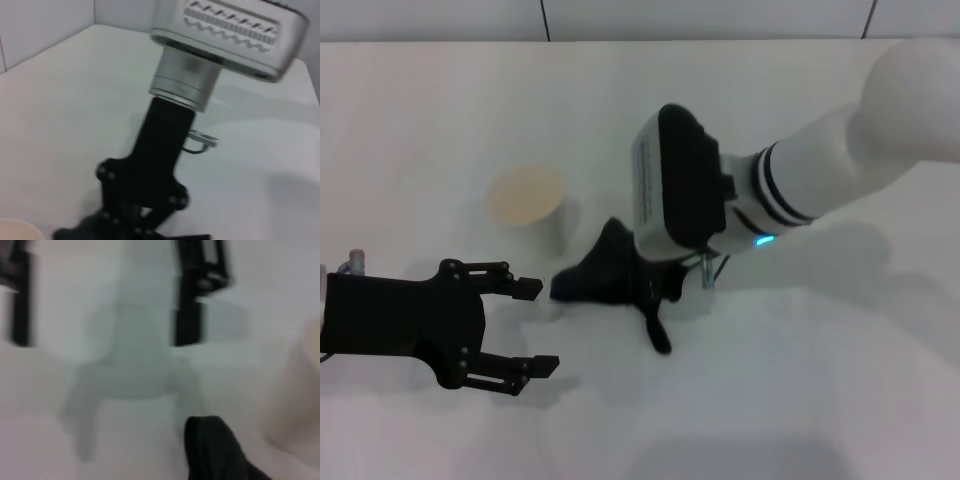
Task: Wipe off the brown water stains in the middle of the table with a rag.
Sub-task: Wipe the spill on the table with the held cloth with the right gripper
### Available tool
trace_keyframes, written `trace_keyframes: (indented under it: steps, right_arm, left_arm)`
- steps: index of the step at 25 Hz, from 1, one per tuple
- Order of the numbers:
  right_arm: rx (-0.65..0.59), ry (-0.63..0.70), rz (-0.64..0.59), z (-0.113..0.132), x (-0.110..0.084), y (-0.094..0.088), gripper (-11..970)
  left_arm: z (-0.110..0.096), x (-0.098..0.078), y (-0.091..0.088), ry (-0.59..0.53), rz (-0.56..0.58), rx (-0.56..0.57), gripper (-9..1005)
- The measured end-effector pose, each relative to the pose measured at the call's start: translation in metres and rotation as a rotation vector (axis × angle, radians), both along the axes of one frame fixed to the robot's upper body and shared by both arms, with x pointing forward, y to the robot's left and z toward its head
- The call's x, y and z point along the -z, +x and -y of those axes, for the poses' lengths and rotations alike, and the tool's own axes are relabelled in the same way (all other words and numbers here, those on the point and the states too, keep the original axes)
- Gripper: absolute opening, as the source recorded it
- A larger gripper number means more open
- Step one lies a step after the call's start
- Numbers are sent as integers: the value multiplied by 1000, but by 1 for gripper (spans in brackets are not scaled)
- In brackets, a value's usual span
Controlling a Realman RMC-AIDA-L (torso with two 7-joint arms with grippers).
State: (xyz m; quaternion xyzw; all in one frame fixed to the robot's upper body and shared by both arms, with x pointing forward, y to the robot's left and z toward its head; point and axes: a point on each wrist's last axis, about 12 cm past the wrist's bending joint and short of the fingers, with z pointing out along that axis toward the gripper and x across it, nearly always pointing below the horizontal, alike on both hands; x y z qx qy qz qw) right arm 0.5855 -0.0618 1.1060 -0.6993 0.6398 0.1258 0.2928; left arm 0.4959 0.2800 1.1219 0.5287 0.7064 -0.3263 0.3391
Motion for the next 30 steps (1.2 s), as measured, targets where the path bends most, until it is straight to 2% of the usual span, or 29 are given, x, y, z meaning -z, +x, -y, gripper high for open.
trace_keyframes:
  steps: [9,13,16,23,28,30]
  right_arm:
    - [182,42,42,30,0,33,87]
    - [226,49,36,39,0,40,87]
    - [195,46,14,35,-2,35,87]
    - [41,19,-63,16,-6,8,86]
    - [-62,-3,-69,0,-4,-11,86]
    - [-77,-6,-66,-4,-2,-14,86]
  left_arm:
    - [0,0,0,-3,-2,-1,862]
    - [0,0,0,-4,-2,-2,862]
    - [0,0,0,-5,-4,-4,862]
    - [-1,-1,1,-4,-1,-6,862]
    - [1,-3,3,-3,7,4,862]
    - [2,-3,3,-4,9,8,862]
